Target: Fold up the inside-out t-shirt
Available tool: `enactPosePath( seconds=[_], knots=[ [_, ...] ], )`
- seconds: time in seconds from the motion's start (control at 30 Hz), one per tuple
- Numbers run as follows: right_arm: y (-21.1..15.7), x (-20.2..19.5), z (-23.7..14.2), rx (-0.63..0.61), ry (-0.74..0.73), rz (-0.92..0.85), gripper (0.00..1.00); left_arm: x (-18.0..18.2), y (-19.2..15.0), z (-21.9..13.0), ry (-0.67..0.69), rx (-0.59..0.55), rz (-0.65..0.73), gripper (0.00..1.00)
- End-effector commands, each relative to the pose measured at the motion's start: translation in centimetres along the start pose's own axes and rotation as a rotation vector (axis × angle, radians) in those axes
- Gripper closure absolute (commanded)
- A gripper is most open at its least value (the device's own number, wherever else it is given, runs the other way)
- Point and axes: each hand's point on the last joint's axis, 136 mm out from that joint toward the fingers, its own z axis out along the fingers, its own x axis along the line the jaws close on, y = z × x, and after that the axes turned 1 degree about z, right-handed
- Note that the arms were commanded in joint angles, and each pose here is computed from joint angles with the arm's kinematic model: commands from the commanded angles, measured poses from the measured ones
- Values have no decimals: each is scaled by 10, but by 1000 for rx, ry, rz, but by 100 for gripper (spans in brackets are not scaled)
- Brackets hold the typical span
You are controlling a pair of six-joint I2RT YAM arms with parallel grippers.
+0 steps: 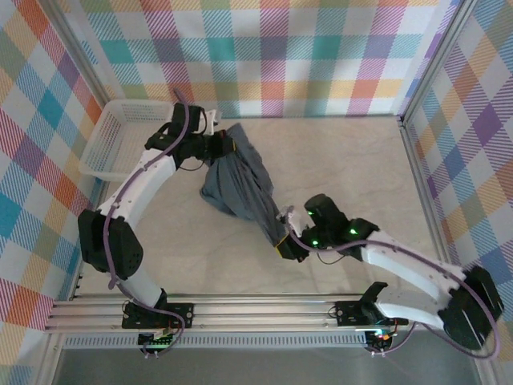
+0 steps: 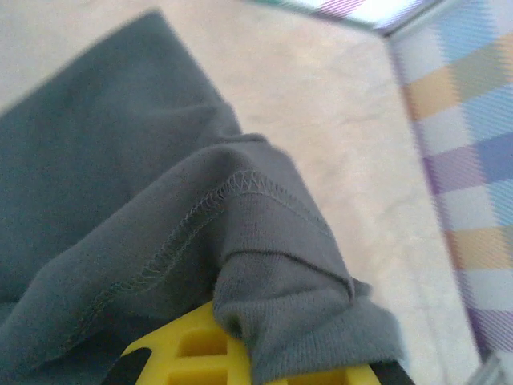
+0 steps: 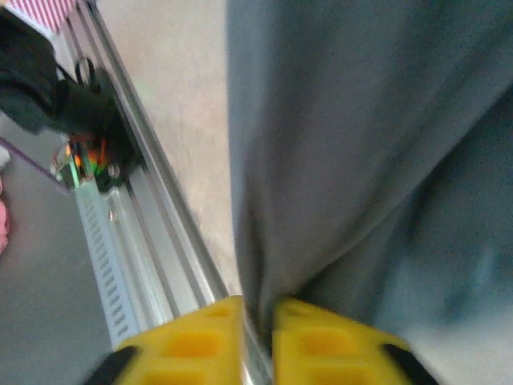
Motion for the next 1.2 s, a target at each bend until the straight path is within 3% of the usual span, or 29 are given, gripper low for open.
enactPosePath(
  seconds=[0.0, 0.1, 0.27, 0.47, 0.5, 0.6, 0.63, 0.77, 0.8, 0.83, 0.9, 1.0, 1.17],
  knots=[
    [29, 21, -12, -26, 38, -47, 70, -31, -7, -9, -130, 21, 26, 100],
    [83, 1, -25, -213, -113, -80, 54, -29, -28, -7, -108, 59, 52, 100],
    [159, -52, -39, -430, -392, -83, 45, -32, -46, -5, -126, 88, 61, 100],
    [215, -79, -5, -456, -460, -176, 38, -50, -49, -7, -167, 99, 103, 100],
    [222, -88, -1, -448, -485, -182, 41, -52, -51, -8, -169, 104, 119, 100],
    [233, -98, -3, -435, -507, -173, 88, -32, -57, -10, -39, 122, 143, 100],
    [232, -91, -5, -433, -467, -178, 96, -17, -59, -12, 50, 120, 151, 100],
    [211, -46, -6, -389, -219, -190, 100, 28, -61, -20, 275, 101, 150, 100],
    [205, -39, -8, -385, -177, -181, 100, 33, -60, -20, 296, 90, 140, 94],
    [200, -28, -13, -392, -132, -169, 100, 40, -60, -19, 323, 86, 132, 80],
    [196, -18, -25, -422, -91, -139, 100, 57, -60, -17, 403, 80, 119, 62],
    [193, -18, -44, -494, -71, -61, 100, 90, -56, -23, 514, 38, 53, 59],
    [187, -34, -53, -528, -114, 28, 100, 109, -45, -50, 392, -64, -129, 54]
  ],
)
